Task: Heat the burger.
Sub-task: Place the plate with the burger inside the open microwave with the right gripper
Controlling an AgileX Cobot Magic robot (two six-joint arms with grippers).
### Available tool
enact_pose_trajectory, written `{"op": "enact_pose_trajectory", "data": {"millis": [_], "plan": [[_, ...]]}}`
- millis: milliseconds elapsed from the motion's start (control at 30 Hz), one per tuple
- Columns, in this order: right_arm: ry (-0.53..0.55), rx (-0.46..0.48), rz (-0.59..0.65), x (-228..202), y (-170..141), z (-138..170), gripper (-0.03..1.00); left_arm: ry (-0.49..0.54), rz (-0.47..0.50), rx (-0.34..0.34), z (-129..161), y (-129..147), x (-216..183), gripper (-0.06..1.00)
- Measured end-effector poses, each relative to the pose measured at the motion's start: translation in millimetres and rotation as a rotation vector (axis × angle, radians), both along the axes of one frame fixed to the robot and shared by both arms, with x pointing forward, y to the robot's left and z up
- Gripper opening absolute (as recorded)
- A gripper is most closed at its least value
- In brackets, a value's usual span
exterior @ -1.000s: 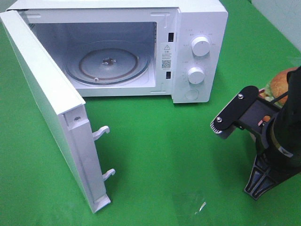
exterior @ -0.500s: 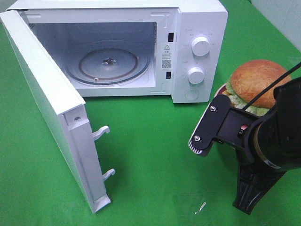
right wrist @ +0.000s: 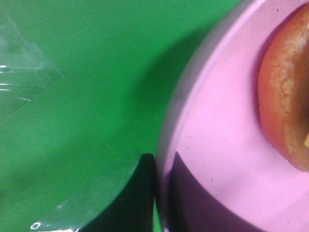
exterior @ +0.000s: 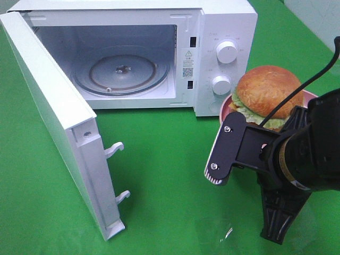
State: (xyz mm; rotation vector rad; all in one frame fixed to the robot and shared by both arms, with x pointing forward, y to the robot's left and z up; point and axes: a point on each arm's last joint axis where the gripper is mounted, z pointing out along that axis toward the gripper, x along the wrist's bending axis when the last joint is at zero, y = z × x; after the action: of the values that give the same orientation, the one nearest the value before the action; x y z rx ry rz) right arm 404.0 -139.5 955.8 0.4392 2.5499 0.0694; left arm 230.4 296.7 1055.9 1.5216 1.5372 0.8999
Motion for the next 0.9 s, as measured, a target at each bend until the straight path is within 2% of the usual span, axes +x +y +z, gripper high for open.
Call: {"op": "enact_pose_trajectory", "data": {"millis": [67,200,533,900], "plan": [[-0.001,-0.001,0.055,0.2,2.5,0.0,0.02,0.000,0.000,0.000,0.0,0.0,0.0,0.99],[-0.002,-0.005,0.087,0.3,3.8,0.1,0.02,0.000,0.000,0.000,0.0,0.0,0.0,0.99],[0.000,-0.015,0.084,-0.3,2.3,-0.6,0.02,0.000,0.000,0.000,0.0,0.0,0.0,0.99],[0.002,-0.003,0.105,-15.5,-16.3,-0.2,0.02,0.000,0.000,0.000,0.0,0.0,0.0,0.99]]}}
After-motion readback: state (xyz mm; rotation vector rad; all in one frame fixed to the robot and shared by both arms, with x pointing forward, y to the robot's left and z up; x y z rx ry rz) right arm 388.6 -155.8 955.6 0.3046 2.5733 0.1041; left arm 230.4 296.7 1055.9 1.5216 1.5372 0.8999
